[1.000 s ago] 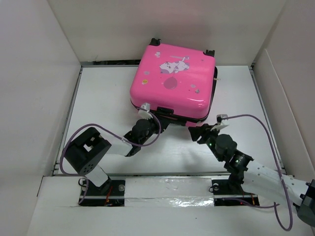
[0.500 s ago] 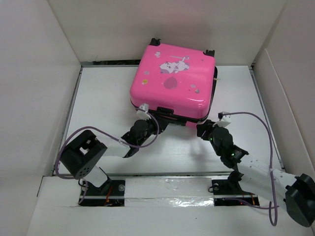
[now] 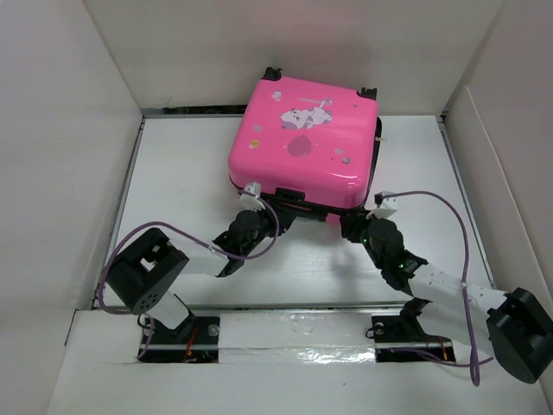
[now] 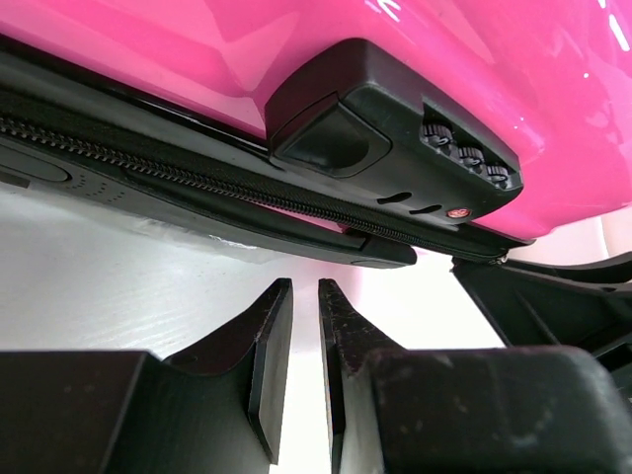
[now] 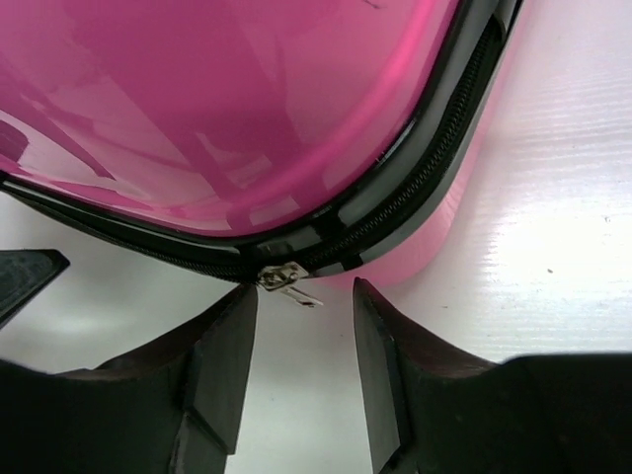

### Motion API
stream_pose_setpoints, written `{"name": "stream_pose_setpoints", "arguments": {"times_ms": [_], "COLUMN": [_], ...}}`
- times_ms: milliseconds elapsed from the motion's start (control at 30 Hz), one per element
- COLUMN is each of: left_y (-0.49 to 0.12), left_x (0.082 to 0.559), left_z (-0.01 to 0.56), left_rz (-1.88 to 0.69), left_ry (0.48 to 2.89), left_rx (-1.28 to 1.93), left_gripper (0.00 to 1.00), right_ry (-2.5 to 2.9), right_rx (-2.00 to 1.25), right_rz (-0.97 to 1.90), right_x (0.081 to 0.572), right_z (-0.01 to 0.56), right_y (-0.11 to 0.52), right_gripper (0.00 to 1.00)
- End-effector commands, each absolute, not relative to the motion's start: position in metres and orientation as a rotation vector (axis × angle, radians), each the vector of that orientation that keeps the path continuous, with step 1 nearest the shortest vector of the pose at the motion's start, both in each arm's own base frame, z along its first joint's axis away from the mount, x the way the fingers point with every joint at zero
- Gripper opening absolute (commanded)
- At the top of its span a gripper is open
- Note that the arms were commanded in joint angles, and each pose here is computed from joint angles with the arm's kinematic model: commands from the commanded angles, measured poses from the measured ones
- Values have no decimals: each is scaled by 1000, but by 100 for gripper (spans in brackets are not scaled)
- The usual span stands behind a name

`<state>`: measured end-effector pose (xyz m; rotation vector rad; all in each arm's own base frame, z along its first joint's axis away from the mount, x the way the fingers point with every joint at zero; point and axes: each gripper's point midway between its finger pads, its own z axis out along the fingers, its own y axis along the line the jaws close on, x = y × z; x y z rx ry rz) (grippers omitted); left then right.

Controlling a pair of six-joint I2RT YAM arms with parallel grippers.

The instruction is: Pack the luggage

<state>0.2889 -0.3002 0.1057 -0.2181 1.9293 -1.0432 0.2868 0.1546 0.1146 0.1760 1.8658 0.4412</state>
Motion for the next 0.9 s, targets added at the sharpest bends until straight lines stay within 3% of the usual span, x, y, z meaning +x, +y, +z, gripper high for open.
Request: {"name": "stream_pose_setpoints", "arguments": {"times_ms": [0, 500, 867], "left_y": [-306, -320, -355], "left_x": [300, 318, 333], "left_z": [123, 133, 142], "left_rz": [-1060, -1054, -1093], "left_ry": [1870, 1839, 1863], "left_rx": [-213, -212, -104], "left_gripper": [15, 12, 7], "right_ry": [1724, 1704, 1680], "right_rx": [206, 184, -102], "right_rz": [489, 527, 813], "right_x": [305, 300, 271], "right_z": [160, 156, 186], "right_y": [161, 184, 274], "right_gripper": [44, 0, 0]}}
